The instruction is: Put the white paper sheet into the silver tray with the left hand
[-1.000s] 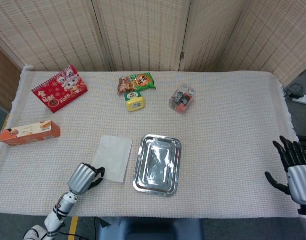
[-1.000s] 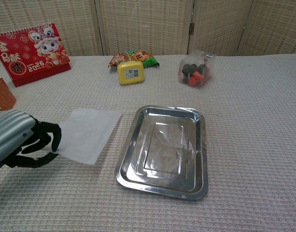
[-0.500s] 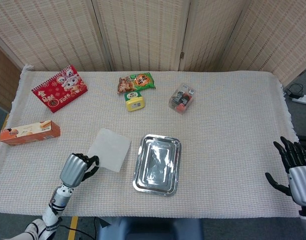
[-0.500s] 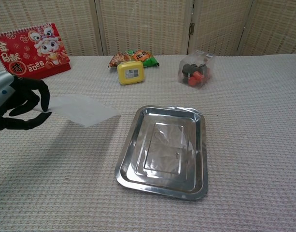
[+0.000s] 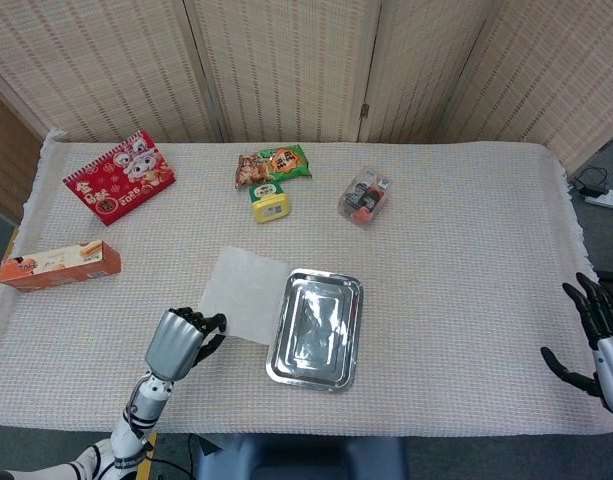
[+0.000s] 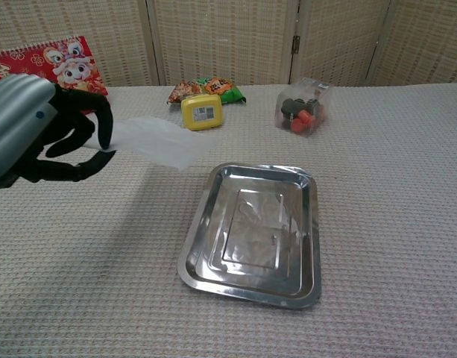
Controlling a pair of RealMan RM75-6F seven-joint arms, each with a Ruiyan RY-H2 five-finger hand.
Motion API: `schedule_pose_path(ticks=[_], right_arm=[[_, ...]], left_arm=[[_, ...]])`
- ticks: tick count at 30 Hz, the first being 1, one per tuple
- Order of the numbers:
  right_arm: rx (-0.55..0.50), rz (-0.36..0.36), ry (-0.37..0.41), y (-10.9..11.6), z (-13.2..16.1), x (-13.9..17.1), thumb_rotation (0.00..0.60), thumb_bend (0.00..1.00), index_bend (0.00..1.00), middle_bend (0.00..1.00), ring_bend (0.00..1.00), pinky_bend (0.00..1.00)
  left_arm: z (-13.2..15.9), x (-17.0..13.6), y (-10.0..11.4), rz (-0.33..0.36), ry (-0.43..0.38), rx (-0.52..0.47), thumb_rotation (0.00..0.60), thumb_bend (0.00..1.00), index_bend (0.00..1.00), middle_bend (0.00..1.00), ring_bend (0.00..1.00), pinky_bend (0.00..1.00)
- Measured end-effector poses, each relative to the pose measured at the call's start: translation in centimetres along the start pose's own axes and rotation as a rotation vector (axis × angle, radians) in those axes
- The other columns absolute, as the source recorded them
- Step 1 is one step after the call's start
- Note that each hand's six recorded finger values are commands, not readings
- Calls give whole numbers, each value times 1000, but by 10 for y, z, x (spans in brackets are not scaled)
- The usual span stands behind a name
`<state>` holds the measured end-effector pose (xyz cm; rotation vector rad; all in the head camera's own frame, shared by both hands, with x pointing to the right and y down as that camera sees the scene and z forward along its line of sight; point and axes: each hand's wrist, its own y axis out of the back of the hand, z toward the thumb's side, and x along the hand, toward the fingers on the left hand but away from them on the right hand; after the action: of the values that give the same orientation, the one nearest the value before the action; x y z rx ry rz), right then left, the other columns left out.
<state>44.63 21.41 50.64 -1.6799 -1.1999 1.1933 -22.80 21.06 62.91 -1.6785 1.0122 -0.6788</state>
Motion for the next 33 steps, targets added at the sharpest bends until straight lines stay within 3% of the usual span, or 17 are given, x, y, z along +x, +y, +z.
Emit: schedule_pose_path(ticks=[9,21,33], right_arm=[[-46,-18,22,12,0,6,600,332,0,0,0,0],[-75,-15,38,15,1,7,600,332,0,0,0,0],[-105,-50,43,24,0,11,600,332,0,0,0,0]], left_arm=[[42,-15,-40,-118,-48,-43,600,568,658,1000,1000,1000],[94,-17,-79,-186,-120,-112,600,568,664,1000,1000,1000],[110,-9,-99,-267,-164,-83,600,566,641,1000,1000,1000]])
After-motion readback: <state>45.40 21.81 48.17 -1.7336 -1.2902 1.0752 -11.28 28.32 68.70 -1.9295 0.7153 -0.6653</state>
